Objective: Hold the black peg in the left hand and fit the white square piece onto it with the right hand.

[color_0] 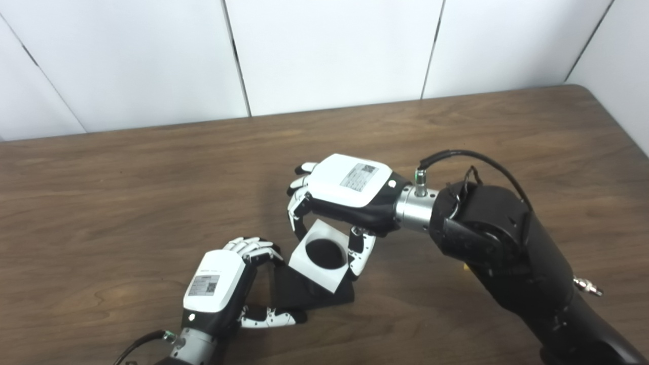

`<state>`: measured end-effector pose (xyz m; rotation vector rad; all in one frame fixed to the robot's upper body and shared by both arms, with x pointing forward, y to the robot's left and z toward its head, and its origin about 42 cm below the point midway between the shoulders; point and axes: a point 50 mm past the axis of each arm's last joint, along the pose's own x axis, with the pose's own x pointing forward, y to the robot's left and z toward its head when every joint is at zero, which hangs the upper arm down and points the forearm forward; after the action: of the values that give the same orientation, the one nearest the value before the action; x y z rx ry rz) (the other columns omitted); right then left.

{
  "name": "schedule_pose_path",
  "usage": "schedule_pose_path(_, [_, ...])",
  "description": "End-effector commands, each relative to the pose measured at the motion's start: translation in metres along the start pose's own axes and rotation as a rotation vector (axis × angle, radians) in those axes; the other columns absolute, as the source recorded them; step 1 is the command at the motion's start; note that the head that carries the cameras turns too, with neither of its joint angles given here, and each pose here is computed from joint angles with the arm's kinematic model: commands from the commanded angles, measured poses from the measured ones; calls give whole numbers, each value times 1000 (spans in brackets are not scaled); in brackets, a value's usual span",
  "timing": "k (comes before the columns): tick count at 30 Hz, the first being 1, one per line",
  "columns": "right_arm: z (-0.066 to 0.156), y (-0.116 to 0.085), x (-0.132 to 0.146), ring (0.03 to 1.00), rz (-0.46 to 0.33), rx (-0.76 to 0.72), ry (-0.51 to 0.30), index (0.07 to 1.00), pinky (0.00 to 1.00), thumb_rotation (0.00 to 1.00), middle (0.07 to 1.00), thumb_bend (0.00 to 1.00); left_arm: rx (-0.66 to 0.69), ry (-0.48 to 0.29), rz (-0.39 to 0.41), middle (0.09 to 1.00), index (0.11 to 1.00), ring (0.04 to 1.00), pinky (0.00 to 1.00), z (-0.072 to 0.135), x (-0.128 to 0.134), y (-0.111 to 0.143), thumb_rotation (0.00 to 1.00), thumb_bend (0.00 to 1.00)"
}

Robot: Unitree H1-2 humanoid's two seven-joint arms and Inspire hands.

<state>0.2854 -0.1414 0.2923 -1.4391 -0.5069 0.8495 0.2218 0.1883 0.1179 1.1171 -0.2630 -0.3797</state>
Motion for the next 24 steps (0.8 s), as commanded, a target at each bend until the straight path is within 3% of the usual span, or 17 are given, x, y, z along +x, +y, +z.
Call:
schedule_pose_path(1, [4,-11,-2,868,-52,-57,-11,484,952,130,741,523,18,11,-40,752,490,803,857,1,-1,-3,58,503])
schedule_pose_path(17, [9,-5,0,850,-19,-155,41,484,925,130,745,523,20,6,-33,747,490,796,848,3,0,-2,57,504])
schedule_pose_path(24, [13,3,2,824,-7,-213,60,482,869,131,717,523,20,9,-38,751,490,800,852,4,1,-1,59,503])
